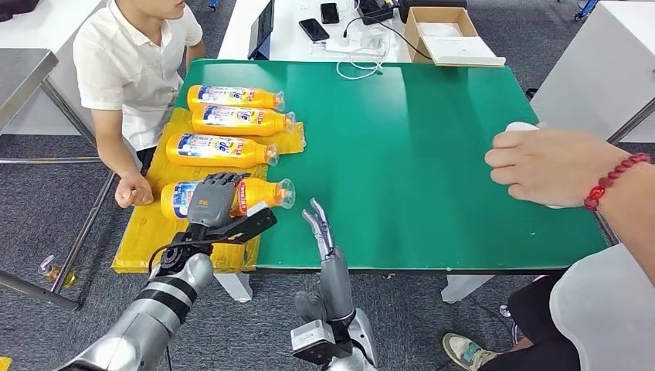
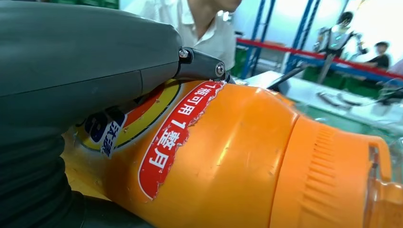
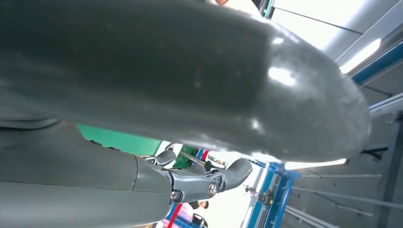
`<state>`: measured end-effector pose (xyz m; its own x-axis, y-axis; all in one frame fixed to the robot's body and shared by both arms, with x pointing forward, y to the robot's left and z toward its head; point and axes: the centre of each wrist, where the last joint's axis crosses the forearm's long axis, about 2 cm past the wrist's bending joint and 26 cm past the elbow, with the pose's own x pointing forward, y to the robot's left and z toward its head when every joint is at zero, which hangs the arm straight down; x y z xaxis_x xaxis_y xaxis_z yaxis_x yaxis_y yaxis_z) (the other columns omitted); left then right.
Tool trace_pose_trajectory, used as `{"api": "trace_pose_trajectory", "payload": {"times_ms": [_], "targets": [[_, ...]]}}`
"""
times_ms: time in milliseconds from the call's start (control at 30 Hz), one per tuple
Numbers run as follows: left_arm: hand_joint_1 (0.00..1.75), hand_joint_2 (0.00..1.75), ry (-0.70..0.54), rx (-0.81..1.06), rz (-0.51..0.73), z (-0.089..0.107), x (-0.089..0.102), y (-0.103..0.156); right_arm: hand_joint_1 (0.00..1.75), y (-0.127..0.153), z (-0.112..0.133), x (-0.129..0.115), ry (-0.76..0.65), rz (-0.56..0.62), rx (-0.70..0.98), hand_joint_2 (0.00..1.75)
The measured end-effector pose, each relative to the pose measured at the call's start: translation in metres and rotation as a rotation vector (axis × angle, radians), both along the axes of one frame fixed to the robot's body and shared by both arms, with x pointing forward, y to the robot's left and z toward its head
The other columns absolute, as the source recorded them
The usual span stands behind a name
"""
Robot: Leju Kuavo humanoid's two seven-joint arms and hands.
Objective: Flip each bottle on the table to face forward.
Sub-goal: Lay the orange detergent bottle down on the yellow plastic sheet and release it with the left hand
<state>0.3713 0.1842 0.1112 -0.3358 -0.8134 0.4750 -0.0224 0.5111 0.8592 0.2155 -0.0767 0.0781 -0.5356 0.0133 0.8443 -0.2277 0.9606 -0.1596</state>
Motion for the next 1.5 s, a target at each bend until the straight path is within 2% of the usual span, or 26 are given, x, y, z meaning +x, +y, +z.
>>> {"api": "trace_pose_trajectory", "payload": {"times_ms": [133, 267, 367, 1000, 1033, 1133, 1200, 1300, 1367, 1500], "targets": [[1.75, 1.75, 0.115, 0.033, 0.059, -0.003, 0.013, 0.004, 0.00, 0.002, 0.001, 0.001, 0.003, 0.026, 0.009, 0.00], [1.75, 1.75, 0.270, 0.100, 0.098, -0.009, 0.017, 0.005, 0.00, 0.003, 0.002, 0.001, 0.006, 0.040, 0.014, 0.00], [1.75, 1.75, 0.331, 0.151, 0.122, -0.009, 0.021, 0.004, 0.00, 0.005, 0.003, 0.001, 0.004, 0.053, 0.016, 0.00], [1.72, 1.75, 0.396, 0.197, 0.126, -0.010, 0.024, 0.003, 0.00, 0.006, 0.003, 0.000, 0.007, 0.066, 0.020, 0.00], [1.64, 1.75, 0.398, 0.198, 0.125, -0.010, 0.024, 0.003, 0.00, 0.006, 0.003, 0.000, 0.007, 0.066, 0.020, 0.00], [1.08, 1.75, 0.411, 0.202, 0.116, -0.010, 0.024, 0.003, 0.00, 0.006, 0.003, 0.000, 0.007, 0.067, 0.020, 0.00], [0.79, 1.75, 0.433, 0.210, 0.095, -0.010, 0.024, 0.002, 0.00, 0.006, 0.003, 0.000, 0.007, 0.069, 0.020, 0.00], [0.14, 1.75, 0.473, 0.222, 0.053, -0.010, 0.025, 0.001, 0.00, 0.006, 0.003, 0.000, 0.007, 0.077, 0.020, 0.00], [0.00, 1.75, 0.495, 0.221, 0.028, -0.010, 0.025, 0.000, 0.00, 0.006, 0.003, 0.000, 0.007, 0.080, 0.019, 0.00], [0.00, 1.75, 0.544, 0.174, -0.042, -0.011, 0.024, -0.001, 0.00, 0.007, 0.003, 0.000, 0.005, 0.079, 0.017, 0.00]]}}
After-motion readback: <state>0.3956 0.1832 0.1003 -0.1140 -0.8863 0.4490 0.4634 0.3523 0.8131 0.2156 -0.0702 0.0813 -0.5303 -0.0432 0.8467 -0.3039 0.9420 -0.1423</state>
